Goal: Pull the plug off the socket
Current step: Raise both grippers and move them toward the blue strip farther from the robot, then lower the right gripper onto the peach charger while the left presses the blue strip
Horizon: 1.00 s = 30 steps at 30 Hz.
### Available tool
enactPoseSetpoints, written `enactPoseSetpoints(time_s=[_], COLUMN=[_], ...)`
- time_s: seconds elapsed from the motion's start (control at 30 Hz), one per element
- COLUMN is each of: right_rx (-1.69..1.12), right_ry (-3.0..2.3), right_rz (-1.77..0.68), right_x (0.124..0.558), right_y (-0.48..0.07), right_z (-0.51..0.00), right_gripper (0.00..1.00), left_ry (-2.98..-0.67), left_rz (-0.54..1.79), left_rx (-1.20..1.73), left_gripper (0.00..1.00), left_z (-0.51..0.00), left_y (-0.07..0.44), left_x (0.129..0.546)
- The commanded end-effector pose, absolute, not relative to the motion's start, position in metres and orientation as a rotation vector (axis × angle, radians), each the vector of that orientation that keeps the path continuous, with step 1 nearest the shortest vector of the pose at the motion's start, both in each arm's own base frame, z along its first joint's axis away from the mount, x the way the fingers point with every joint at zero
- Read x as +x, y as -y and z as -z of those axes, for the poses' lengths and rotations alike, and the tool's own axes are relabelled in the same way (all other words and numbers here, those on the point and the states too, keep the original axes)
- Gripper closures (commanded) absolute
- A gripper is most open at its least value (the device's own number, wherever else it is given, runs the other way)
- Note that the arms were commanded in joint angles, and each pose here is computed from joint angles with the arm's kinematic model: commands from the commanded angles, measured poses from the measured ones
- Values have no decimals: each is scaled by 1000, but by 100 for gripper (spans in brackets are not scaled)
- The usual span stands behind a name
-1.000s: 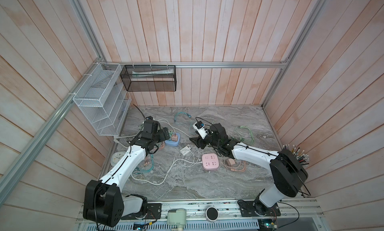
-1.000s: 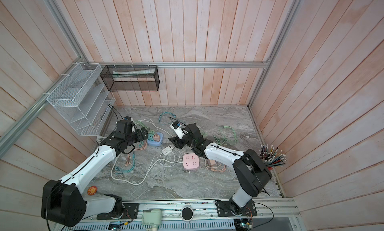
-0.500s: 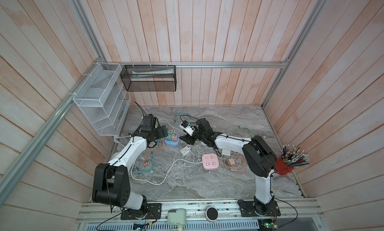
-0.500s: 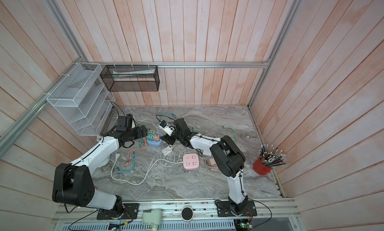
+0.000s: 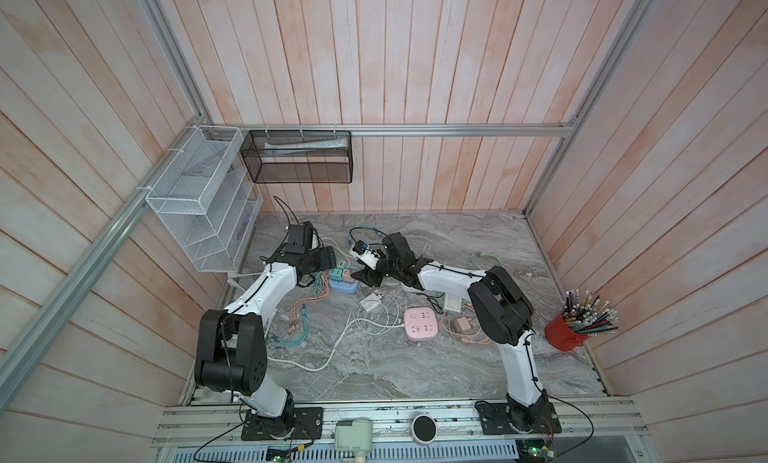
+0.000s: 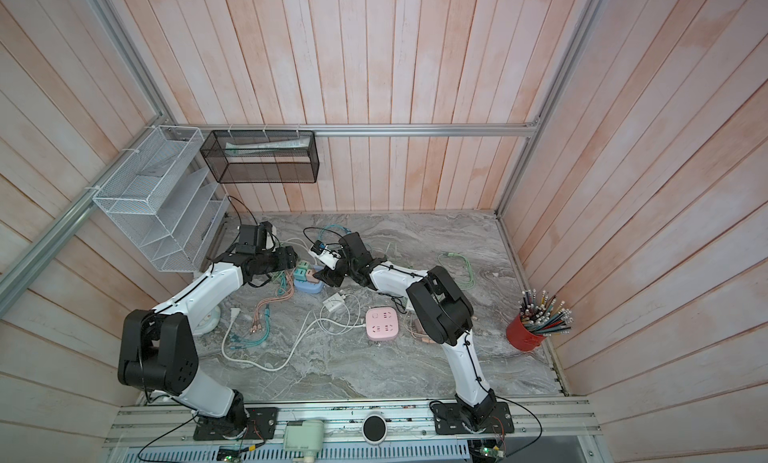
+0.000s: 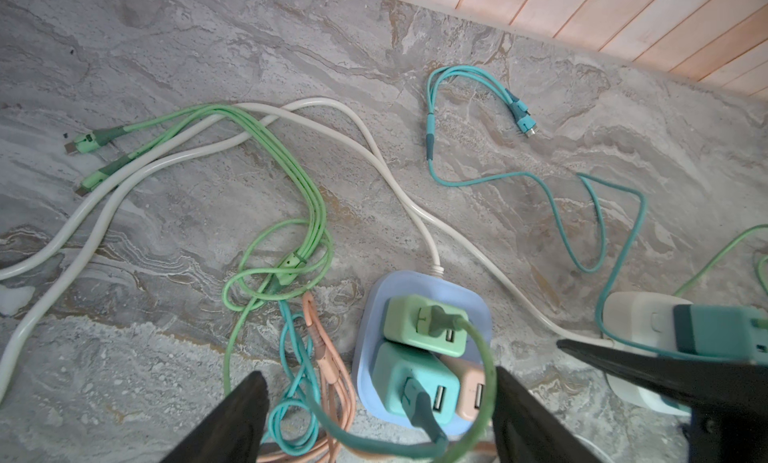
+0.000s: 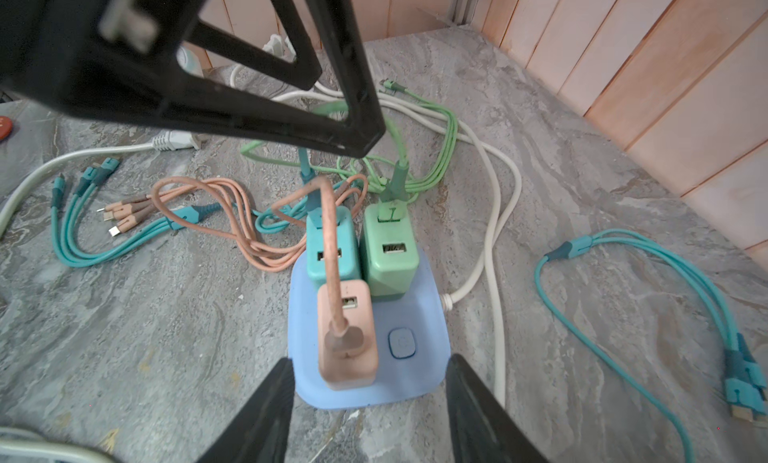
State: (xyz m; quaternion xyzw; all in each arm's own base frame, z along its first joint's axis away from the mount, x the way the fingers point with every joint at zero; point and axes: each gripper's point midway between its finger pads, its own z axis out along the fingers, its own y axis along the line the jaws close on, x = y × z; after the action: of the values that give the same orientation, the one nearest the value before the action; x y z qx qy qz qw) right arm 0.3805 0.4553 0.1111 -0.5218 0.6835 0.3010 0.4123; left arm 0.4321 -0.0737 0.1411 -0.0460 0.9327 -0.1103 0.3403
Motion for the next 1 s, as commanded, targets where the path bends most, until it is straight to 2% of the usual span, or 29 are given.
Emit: enactPoseSetpoints(time_s=[0.0, 0.2, 0.97], right_rx=[-1377, -1393, -1453], right_ry=[-1732, -1740, -1753], right_rz=[-785, -774, -747], right_x=[373, 375, 377], right_y=[-459, -460, -479], right_z=[-97, -90, -71], right_gripper=[40, 39, 43], left_ry=[-2439, -2477, -2578], left_rz=[308, 334, 334], left_rx=[-87, -75, -14], left_gripper=[21, 28, 28], left_z=[-140, -126, -84], left_y=[77, 81, 94], left_x=[436, 432, 423])
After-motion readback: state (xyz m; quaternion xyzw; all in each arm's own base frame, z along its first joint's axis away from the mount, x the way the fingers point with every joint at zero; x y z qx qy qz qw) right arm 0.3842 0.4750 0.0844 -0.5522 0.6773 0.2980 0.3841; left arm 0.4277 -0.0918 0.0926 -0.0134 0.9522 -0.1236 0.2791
